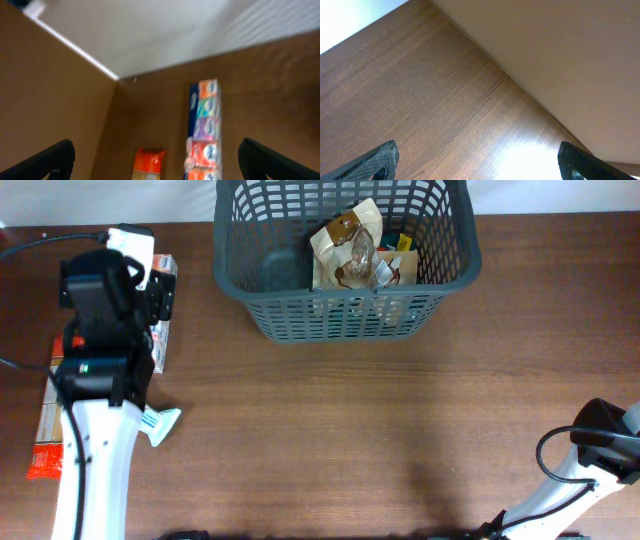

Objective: Pack container
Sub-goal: 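Move the left gripper over the Kleenex tissue multi-pack, then lower the left gripper and close it on the tissue multi-pack, then lift the tissue multi-pack and carry it right over the basket, then open the left gripper to drop the tissues into the basket, then move the left gripper back left to the spaghetti package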

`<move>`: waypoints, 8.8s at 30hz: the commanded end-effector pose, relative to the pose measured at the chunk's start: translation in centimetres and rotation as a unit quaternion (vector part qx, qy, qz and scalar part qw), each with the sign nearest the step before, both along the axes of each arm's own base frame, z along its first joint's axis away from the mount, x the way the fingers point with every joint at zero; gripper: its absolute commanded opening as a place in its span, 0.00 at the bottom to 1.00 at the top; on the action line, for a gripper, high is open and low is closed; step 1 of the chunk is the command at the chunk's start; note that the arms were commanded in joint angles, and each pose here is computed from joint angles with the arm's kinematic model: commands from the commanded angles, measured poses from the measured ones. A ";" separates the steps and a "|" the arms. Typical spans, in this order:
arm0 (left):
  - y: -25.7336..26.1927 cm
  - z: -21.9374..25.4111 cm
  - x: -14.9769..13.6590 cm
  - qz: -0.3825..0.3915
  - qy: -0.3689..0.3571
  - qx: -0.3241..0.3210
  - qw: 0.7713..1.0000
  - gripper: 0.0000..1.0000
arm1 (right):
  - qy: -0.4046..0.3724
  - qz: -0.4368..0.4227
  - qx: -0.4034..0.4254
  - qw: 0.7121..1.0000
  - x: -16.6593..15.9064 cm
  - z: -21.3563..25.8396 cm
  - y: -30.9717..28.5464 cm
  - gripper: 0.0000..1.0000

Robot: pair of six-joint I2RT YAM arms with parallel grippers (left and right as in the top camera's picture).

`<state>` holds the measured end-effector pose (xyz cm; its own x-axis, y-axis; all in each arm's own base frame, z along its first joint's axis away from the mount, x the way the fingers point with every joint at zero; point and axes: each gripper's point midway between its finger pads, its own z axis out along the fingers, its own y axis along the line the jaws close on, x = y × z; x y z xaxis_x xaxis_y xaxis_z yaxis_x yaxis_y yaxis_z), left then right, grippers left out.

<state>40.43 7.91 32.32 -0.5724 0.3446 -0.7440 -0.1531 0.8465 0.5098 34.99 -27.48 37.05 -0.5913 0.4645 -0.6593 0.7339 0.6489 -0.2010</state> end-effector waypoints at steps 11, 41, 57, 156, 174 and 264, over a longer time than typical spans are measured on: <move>1.9 -10.1 4.1 0.018 0.123 -0.009 0.992 0.99 | -0.018 -0.005 -0.015 1.000 -0.9 1.8 0.3 0.99; 8.0 -17.2 6.8 0.031 0.213 -0.203 0.955 0.99 | -0.018 -0.005 -0.015 1.000 -0.9 1.8 0.3 0.99; 7.2 -19.9 9.3 0.029 0.255 -0.237 0.937 0.99 | -0.018 -0.005 -0.015 1.000 -0.9 1.7 0.3 0.99; -1.7 1.9 15.8 -0.060 0.033 -0.234 0.970 0.02 | -0.018 -0.005 -0.015 1.000 -0.9 1.7 0.3 0.99; -24.2 9.4 14.4 -0.267 -0.041 -0.181 0.946 0.02 | -0.018 -0.005 -0.015 1.000 -0.9 1.8 0.3 0.99; 4.2 13.1 -3.4 0.114 0.009 -0.165 0.980 0.99 | -0.018 -0.005 -0.015 1.000 -0.9 1.8 0.3 0.99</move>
<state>38.75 11.63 44.90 -0.6362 -0.0043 -0.7715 -0.3439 0.8968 0.2785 34.99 -27.48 37.05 -0.5918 0.4640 -0.6591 0.7334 0.6492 -0.2015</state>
